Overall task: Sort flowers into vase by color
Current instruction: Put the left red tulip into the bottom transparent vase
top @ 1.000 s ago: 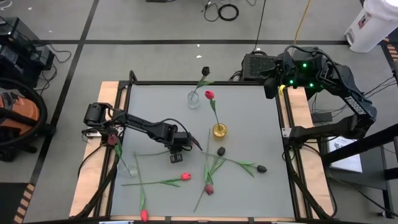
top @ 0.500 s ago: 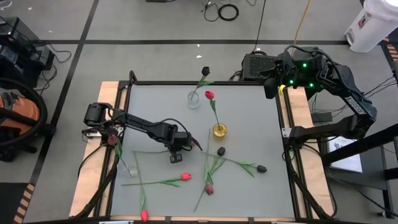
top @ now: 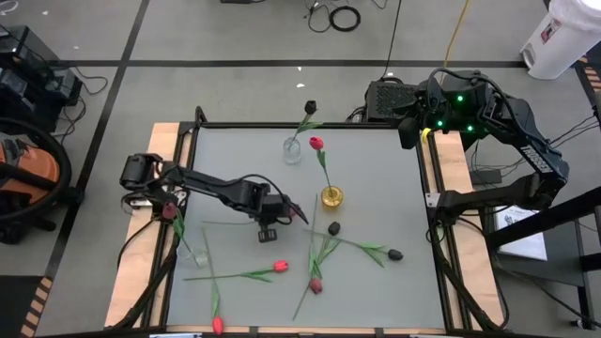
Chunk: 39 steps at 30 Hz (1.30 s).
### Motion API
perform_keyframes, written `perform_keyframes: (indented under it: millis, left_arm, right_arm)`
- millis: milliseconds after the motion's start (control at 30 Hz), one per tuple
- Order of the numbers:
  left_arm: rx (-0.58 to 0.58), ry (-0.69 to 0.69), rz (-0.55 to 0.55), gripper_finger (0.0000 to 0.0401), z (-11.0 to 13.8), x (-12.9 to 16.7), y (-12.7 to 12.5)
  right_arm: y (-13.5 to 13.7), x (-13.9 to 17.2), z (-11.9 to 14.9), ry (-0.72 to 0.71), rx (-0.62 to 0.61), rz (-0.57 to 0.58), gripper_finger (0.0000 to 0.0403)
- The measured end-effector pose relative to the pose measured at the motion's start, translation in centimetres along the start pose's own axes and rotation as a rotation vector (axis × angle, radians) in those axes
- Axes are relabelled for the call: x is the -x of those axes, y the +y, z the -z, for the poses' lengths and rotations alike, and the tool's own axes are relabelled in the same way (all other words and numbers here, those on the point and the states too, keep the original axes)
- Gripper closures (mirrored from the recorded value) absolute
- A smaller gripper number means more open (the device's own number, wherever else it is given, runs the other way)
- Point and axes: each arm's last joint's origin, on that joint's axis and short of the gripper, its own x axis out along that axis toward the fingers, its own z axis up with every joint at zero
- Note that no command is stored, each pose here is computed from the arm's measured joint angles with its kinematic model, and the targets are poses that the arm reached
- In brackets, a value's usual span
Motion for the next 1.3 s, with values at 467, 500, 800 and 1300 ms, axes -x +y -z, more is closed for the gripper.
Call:
perform_keyframes:
  millis: [467,500,800,1300]
  left_arm:
    - [0.108,-0.280,-0.104,0.0400,-2.5,6.6,1.0]
    - [0.112,-0.297,-0.114,0.0400,-2.5,7.1,1.1]
    - [0.154,-0.467,-0.159,0.0400,-1.3,12.2,1.9]
    - [0.107,-0.811,-0.107,0.0400,5.8,23.5,4.2]
  right_arm:
    - [0.0,0.0,0.0,0.000,0.000,0.000,0.0215]
    - [0.0,0.0,0.0,0.000,0.000,0.000,0.0215]
    - [0.0,0.0,0.0,0.000,0.000,0.000,0.0215]
    - [0.0,0.0,0.0,0.000,0.000,0.000,0.0215]
